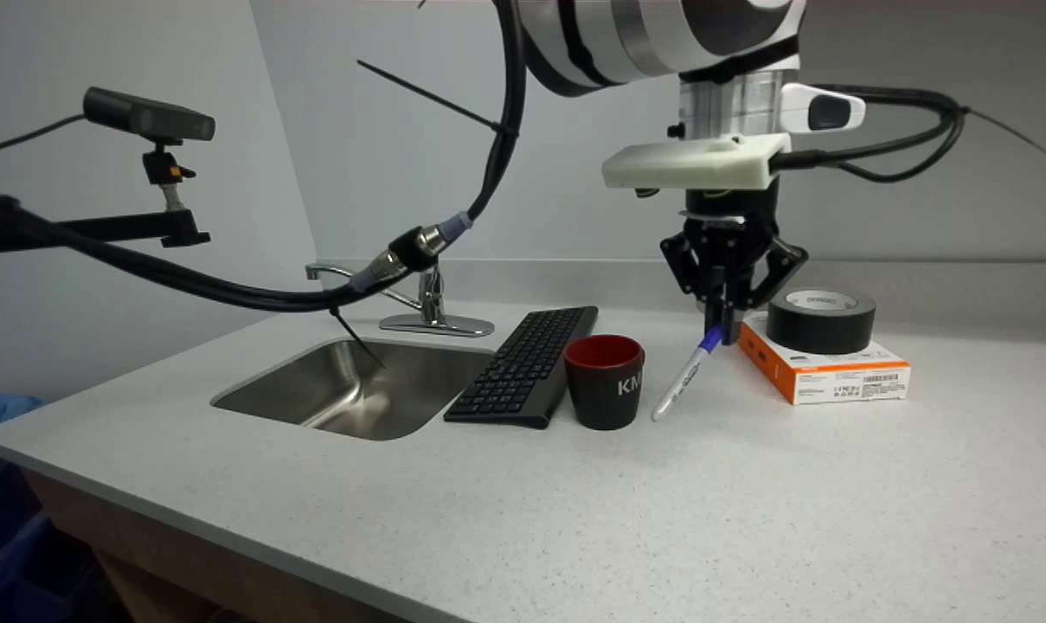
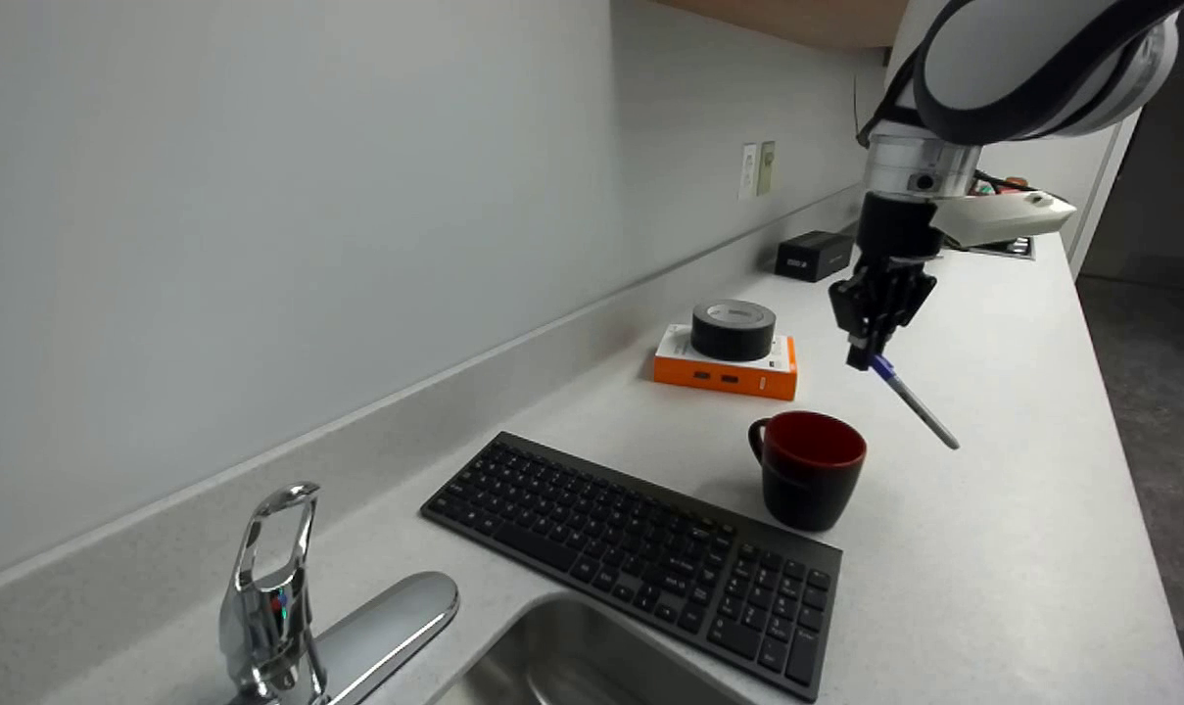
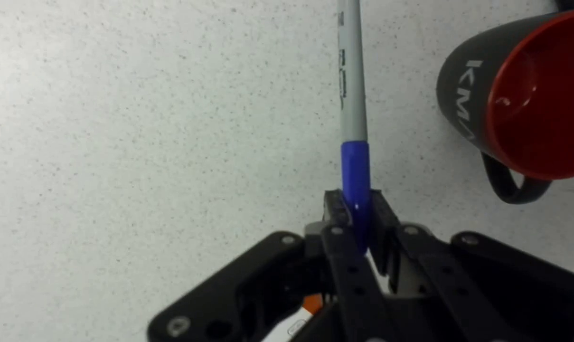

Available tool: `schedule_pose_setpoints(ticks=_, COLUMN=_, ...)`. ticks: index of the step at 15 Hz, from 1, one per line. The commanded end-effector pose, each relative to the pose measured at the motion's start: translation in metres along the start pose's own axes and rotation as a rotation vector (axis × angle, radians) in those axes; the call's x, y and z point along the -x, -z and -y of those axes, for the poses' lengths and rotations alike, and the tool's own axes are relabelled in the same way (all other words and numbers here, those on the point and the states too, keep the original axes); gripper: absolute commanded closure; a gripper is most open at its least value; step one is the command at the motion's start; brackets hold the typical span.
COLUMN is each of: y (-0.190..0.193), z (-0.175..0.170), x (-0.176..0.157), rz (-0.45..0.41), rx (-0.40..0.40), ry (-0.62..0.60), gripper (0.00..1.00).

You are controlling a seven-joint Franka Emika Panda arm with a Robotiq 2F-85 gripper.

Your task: Remove the pen from the mug.

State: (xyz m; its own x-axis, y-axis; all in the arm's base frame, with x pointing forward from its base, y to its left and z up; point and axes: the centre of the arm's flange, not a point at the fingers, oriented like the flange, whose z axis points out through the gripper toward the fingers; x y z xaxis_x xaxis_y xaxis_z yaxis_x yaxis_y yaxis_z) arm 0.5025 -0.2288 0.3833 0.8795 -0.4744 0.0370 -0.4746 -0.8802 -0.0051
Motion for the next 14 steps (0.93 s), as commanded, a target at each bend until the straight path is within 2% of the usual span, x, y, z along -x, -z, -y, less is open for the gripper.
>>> schedule_pose_setpoints(ticks=1, y=-0.032, z=-0.003, x=-0.028, rz=0.057, rx=0.037, ry=-0.024, gripper=0.96)
schedule_pose_setpoints(ticks=5, y=-0.063, z=0.003, x=-0.037, rz=0.104, rx=0.058, ry=-0.023, gripper=0.96)
schedule_pose_setpoints(ticks=9, y=-0.075, z=0.005, x=-0.045, rz=0.117, rx=0.073, ry=-0.025, gripper=0.96)
schedule_pose_setpoints(ticks=10, y=-0.076, z=0.006, x=-0.046, rz=0.116, rx=0.075, ry=-0.025, gripper=0.82)
schedule_pose_setpoints(ticks=11, y=-0.077, z=0.007, x=-0.048, rz=0.115, rx=0.078, ry=-0.025, gripper=0.58)
schedule_pose_setpoints(ticks=13, y=-0.077, z=0.008, x=-0.05, rz=0.112, rx=0.078, ry=-0.025, gripper=0.56)
schedule_pose_setpoints(ticks=14, y=-0.077, z=0.009, x=-0.051, rz=0.11, rx=0.079, ry=-0.024, gripper=0.48)
